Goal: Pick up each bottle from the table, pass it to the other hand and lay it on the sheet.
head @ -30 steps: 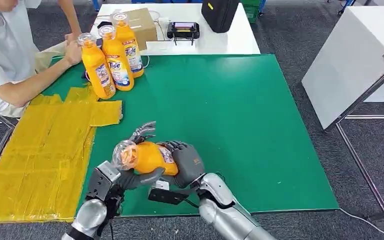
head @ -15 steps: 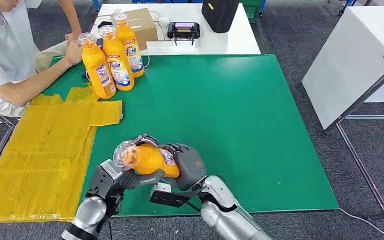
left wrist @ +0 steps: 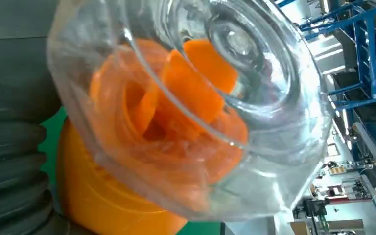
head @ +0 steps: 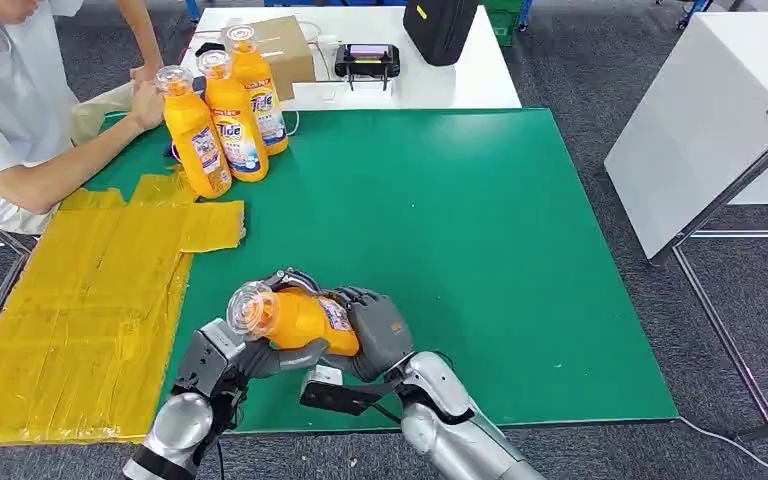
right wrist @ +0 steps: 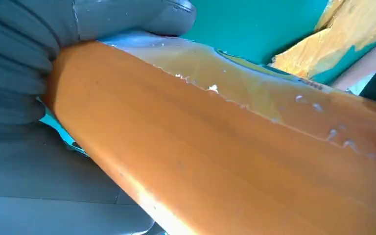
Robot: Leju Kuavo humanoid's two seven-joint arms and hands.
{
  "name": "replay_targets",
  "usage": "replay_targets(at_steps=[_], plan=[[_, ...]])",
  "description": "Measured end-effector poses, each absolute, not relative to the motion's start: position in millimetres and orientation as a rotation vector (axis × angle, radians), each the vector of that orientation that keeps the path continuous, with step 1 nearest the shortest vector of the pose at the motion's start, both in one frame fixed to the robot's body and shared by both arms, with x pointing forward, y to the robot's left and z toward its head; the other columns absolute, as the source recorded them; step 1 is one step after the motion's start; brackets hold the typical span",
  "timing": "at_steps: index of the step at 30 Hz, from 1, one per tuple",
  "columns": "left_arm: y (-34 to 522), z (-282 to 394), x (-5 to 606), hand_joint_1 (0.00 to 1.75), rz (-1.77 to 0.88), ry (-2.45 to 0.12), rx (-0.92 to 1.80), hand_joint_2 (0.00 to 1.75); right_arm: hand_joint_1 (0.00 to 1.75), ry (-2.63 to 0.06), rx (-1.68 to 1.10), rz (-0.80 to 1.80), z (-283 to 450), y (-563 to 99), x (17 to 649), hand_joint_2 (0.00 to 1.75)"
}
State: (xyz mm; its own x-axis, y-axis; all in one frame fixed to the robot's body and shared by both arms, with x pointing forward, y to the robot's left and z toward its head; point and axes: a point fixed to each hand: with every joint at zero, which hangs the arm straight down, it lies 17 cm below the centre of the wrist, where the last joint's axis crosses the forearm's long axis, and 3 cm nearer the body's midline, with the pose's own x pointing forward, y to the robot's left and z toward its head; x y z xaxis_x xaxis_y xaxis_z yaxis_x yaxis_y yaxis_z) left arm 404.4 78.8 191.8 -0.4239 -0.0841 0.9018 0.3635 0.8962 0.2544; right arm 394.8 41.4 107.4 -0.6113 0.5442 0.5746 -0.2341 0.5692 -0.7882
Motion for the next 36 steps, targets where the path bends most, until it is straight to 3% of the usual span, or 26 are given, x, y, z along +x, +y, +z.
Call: replay_targets(at_steps=[10,11,15,22,34,36], plan=[[78.8,191.1,404.5,1.75,-0.505,-1.949,-0.204,1.75,1.75,-1.933,-0.251,1.126,107.4,39.9,395.6,1.75],[78.8,191.1,404.5,1.75,-0.505,-1.948,-0.204,1.75,0.0,-1.934,-0.252,1.125,107.8,39.8,395.7,1.75],[81.4,191.5,407.1,1.75,-0.498,-1.948,-0.194,1.75,0.0,-1.989,-0.22,1.088,118.5,43.1,388.5,1.75],[98.3,197.7,415.1,1.75,-0.476,-1.989,-0.088,1.75,0.0,-2.16,-0.113,0.801,184.3,30.8,372.4,1.75],[160.7,230.1,437.5,1.75,-0.474,-2.09,0.34,1.75,0.0,-2.46,-0.049,0.287,314.8,-63.3,340.0,1.75],[181.9,234.4,453.2,1.75,-0.507,-2.035,0.547,1.75,0.0,-2.558,-0.109,0.192,335.7,-84.5,327.4,1.75]])
